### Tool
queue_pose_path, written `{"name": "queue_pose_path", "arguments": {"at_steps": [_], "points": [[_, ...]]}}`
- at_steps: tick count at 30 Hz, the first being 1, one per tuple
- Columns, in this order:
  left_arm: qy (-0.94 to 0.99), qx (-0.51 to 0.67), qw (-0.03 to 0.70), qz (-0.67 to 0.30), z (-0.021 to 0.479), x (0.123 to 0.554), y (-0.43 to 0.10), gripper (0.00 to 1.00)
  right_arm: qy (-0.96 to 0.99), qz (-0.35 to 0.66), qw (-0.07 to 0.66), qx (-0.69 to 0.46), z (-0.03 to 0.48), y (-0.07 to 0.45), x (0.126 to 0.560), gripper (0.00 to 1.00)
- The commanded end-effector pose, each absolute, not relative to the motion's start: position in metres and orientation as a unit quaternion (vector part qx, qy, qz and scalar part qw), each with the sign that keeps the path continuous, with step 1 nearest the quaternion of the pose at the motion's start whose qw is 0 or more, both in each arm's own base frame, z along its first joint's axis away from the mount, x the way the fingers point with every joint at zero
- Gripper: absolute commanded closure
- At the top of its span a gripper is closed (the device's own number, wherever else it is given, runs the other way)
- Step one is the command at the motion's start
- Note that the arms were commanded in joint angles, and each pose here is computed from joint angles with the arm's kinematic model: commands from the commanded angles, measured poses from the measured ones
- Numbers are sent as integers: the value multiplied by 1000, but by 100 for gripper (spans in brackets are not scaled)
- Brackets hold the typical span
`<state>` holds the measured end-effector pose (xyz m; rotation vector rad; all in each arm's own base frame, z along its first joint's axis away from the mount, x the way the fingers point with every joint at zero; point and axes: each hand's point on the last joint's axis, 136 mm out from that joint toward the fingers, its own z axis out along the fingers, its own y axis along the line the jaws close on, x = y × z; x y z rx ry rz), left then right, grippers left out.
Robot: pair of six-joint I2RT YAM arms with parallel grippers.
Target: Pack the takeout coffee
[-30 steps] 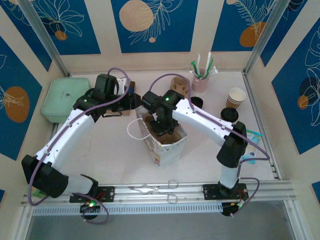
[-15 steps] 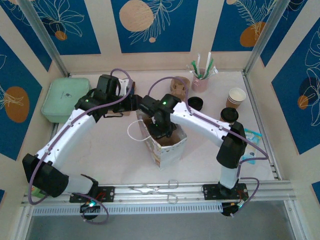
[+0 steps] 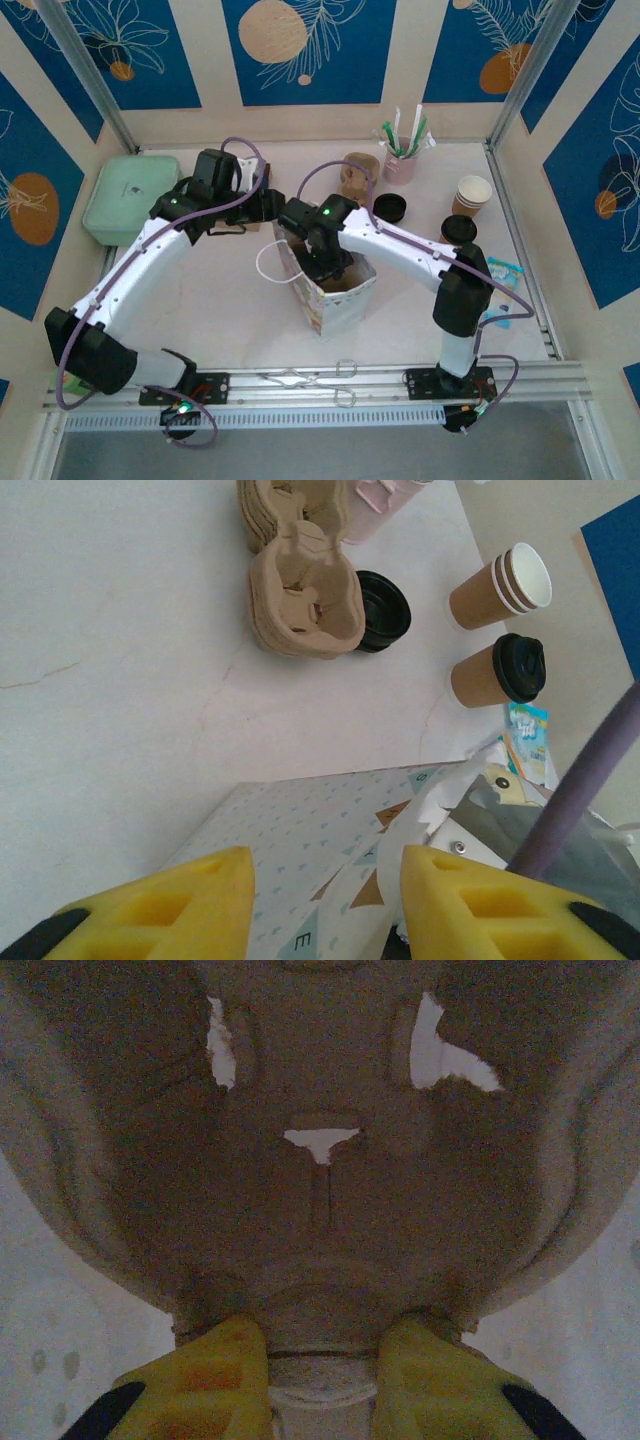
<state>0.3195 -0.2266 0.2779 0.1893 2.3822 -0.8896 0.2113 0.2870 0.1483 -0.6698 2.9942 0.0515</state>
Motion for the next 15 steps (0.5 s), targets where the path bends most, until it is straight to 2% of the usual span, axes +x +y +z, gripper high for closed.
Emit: {"name": "queue_pose_path", "arguments": {"at_steps": [1, 15], "points": [[891, 84, 297, -332, 284, 315, -228, 56, 977, 25, 20, -212, 141, 290, 204, 80], [890, 83, 305, -330, 287, 314, -225, 56, 978, 21, 14, -205, 122, 289, 202, 82]]}}
